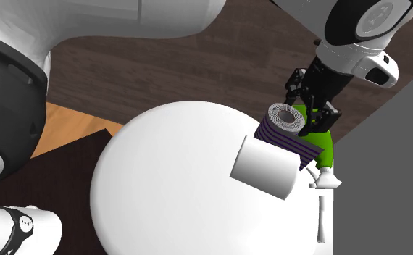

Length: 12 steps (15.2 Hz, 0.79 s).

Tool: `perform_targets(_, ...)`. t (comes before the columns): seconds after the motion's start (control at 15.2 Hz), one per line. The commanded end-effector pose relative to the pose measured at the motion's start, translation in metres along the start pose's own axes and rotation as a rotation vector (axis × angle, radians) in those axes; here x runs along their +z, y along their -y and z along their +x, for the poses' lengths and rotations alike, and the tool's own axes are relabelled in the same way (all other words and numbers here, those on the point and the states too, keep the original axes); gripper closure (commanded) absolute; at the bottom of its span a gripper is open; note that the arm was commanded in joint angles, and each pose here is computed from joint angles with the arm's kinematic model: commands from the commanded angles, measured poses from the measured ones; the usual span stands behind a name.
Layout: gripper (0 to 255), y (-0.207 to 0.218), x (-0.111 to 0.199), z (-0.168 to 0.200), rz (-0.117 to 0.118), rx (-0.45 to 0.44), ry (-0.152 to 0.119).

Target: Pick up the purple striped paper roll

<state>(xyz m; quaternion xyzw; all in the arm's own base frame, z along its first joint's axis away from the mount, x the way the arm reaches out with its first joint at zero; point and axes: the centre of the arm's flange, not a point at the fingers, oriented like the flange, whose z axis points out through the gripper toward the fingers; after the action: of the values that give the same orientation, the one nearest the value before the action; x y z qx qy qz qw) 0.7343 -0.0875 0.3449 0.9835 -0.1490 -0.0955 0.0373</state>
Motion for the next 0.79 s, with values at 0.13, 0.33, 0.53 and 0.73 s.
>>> perform_targets(0.13, 255, 0.000, 0.001, 0.001, 0.000, 0.000, 0.002)
perform_targets(0.33, 255, -0.001, -0.009, -0.002, 0.000, 0.000, 0.002)
perform_targets(0.53, 255, -0.003, -0.024, -0.005, 0.000, 0.000, 0.002)
perform_targets(0.73, 255, -0.004, -0.040, -0.008, 0.000, 0.000, 0.002)
